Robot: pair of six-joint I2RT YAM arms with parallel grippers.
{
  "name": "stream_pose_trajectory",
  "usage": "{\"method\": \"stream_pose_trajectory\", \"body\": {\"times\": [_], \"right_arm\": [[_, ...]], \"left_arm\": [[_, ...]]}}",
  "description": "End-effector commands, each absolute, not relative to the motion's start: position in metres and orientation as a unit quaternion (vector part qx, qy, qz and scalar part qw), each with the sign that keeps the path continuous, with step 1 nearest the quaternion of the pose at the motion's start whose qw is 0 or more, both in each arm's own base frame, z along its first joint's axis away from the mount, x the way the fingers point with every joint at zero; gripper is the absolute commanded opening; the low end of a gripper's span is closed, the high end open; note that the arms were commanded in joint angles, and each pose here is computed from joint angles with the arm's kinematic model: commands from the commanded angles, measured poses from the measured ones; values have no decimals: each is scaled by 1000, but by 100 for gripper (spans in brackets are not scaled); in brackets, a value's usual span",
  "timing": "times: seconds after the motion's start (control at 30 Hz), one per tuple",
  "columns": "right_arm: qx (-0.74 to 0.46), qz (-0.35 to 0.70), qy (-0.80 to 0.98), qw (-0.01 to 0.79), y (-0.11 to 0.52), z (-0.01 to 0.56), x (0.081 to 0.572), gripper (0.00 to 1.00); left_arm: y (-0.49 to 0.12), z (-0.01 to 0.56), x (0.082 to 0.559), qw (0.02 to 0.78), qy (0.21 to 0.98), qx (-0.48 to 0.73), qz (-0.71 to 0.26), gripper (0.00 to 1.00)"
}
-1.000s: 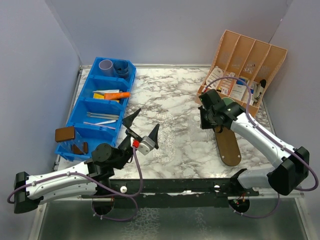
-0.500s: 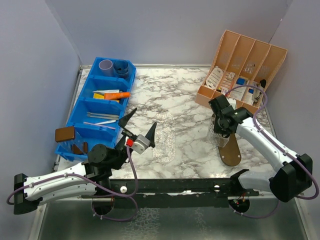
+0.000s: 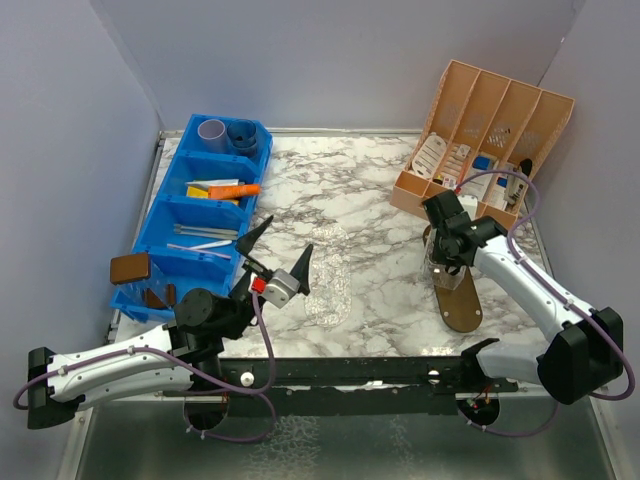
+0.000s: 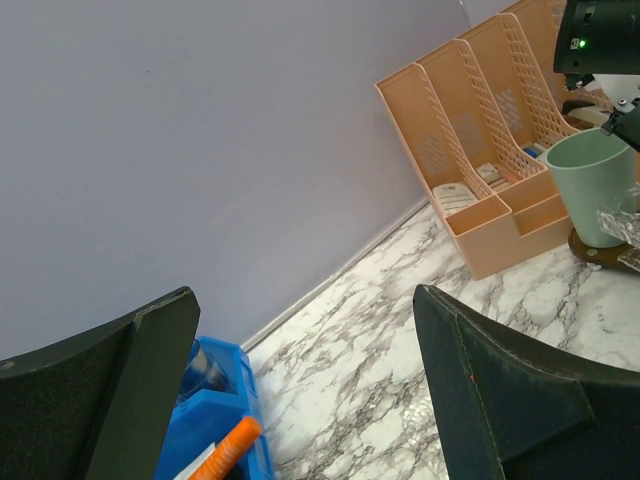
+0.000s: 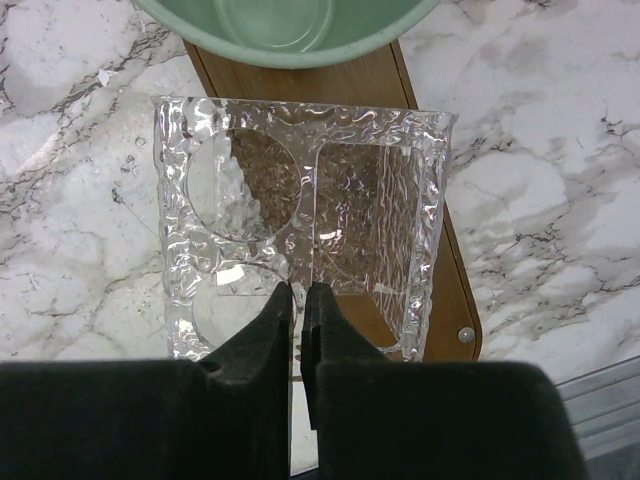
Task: Prepare toiletry sets of a toothbrush and toothpaste on the tray
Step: Place the toothpaste holder on the tray.
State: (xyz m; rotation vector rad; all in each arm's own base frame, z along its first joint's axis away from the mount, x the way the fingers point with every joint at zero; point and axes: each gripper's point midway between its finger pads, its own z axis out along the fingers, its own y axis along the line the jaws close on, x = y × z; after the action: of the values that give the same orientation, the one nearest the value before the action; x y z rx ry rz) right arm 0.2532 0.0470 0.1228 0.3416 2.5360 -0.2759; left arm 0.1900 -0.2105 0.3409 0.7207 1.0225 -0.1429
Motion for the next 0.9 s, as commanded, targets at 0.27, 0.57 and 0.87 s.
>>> {"method": "stream_pose_trajectory", "body": {"times": [0.27,0.57,0.87], "right_arm": [[137,-123,931,315,36,126,267,10],[150,-98,927,329,39,149,263,39],[83,-13,863,499,43,259,265,45]], "left_arm": [[-205,355,192,818,480,308,-72,91],[-208,356,189,813,486,305,-97,93],[-237,344,187,774,523,317,-162,99]]}}
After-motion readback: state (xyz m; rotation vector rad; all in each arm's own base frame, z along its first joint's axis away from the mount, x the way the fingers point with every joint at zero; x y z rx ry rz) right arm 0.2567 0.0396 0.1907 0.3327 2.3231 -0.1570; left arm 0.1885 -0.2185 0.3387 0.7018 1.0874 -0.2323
